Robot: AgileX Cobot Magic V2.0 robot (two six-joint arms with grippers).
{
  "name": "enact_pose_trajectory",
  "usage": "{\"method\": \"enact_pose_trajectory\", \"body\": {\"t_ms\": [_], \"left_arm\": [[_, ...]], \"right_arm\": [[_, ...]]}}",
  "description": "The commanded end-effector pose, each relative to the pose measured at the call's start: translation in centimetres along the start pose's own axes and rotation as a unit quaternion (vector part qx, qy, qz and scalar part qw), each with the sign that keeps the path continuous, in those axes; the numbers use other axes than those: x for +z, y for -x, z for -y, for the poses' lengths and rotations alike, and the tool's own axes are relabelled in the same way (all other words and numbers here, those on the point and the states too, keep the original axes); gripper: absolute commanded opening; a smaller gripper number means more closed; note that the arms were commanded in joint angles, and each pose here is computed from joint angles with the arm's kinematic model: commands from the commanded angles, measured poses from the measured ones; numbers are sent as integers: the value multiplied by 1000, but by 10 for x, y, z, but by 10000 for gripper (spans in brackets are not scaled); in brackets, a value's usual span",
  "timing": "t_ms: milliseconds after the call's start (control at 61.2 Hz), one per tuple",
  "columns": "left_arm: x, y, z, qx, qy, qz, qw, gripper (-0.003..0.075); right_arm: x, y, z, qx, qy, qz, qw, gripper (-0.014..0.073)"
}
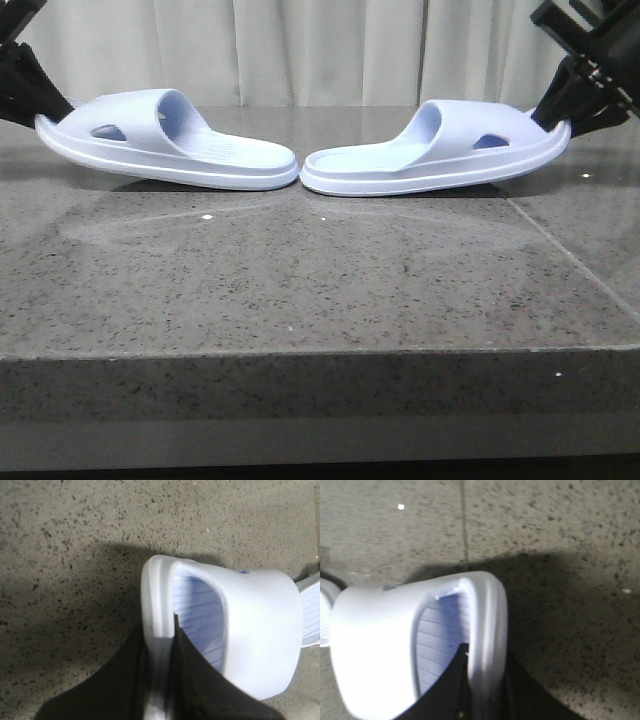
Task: Insert blue slippers together front up
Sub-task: 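Lift the right-held slipper and swing it toward the left-held slipper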
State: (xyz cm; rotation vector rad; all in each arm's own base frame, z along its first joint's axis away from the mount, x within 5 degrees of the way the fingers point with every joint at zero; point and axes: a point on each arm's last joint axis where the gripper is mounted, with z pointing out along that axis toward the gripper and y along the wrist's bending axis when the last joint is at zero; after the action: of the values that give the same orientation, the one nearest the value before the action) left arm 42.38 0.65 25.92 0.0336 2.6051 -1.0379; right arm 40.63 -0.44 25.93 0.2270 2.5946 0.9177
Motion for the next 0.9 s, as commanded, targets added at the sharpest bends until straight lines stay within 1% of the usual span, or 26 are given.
{"method": "enact_pose_trajectory", "body": {"t_ms": [0, 98, 343, 392, 474, 555, 768, 882], "left_arm": [[-27, 2, 31, 27, -28, 23, 999, -20], [-27, 2, 31, 27, -28, 23, 999, -20], [-27, 2, 32, 26, -31, 24, 999, -20], [-27, 2, 32, 26, -31, 24, 999, -20], [-27, 2, 32, 26, -31, 24, 999, -20], [-27, 2, 32, 25, -32, 24, 999, -20], [-27, 2, 33, 22, -33, 24, 999, -20], [-22, 2, 40, 25, -44, 21, 998, -20]], "right_arm": [[-40, 8, -26, -31, 26, 50, 998, -108], [-50, 9, -30, -36, 36, 50, 997, -108], [-63, 9, -42, -23, 81, 65, 994, -108], [-64, 9, -45, -22, 92, 66, 993, -108], [-66, 9, -52, -21, 132, 68, 989, -108], [-68, 10, -56, -15, 153, 74, 985, -108], [-57, 9, -65, -18, 154, 79, 985, -108], [-45, 10, -75, -22, 149, 93, 984, -108]]}}
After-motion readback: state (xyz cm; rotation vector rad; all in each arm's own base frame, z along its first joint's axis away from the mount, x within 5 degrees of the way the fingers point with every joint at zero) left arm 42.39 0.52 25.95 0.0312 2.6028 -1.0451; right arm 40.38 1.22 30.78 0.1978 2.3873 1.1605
